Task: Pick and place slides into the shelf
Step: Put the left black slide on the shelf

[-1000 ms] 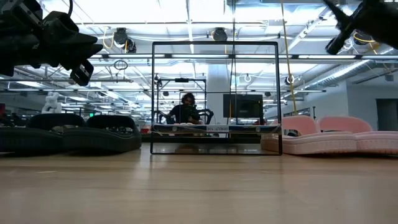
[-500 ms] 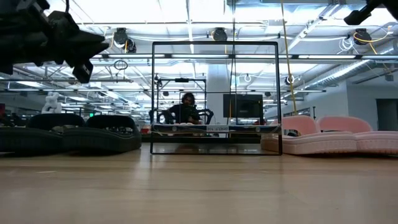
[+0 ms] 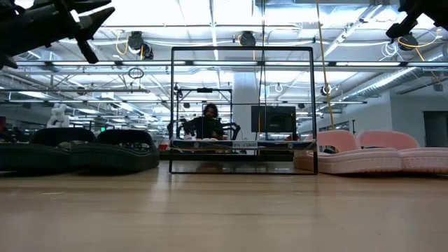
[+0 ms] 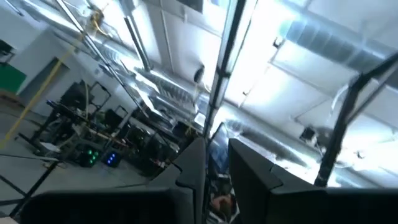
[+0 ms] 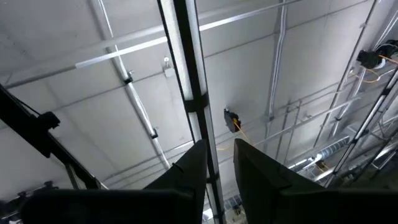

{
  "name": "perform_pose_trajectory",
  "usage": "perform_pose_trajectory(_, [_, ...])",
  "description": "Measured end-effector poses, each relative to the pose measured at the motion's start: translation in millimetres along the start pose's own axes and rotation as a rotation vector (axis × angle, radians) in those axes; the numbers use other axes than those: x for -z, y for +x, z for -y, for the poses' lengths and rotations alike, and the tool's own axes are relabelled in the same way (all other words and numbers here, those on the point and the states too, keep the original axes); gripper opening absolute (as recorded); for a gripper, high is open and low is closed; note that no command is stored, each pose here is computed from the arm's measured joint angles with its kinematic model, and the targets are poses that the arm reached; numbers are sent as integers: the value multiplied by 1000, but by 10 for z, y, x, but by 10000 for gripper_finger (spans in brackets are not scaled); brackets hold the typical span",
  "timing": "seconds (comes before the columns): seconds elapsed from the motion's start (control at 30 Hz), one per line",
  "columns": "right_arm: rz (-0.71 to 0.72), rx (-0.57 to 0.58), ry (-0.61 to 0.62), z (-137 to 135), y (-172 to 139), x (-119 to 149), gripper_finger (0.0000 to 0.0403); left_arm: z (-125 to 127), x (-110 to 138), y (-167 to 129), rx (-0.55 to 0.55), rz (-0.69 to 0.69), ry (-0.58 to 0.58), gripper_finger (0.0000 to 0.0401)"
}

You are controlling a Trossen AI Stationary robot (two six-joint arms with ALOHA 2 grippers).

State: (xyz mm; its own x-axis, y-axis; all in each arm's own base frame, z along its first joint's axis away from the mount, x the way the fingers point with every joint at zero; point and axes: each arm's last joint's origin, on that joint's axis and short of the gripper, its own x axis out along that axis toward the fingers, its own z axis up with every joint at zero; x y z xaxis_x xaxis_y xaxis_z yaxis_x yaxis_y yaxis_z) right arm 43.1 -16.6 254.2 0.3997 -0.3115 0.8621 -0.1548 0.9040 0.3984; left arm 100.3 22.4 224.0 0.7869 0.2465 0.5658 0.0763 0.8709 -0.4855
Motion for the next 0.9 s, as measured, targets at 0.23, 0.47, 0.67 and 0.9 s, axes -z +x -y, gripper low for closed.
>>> perform_pose_trajectory(0.23, [6, -2, 7, -3, 0, -6, 73, 141, -153, 86, 151, 7, -8, 70])
perform_pose_trajectory(0.47, [26, -15, 20, -16, 0, -26, 73, 521, -569, 468, -22, -568, -38, 69])
perform_pose_trajectory(0.67, [32, -23, 66, -20, 0, -33, 73, 807, -909, 577, -484, -1000, -108, 69])
perform_pose_trajectory(0.9, [31, -23, 60, -20, 0, -33, 73, 814, -637, 483, -909, -1425, -69, 69])
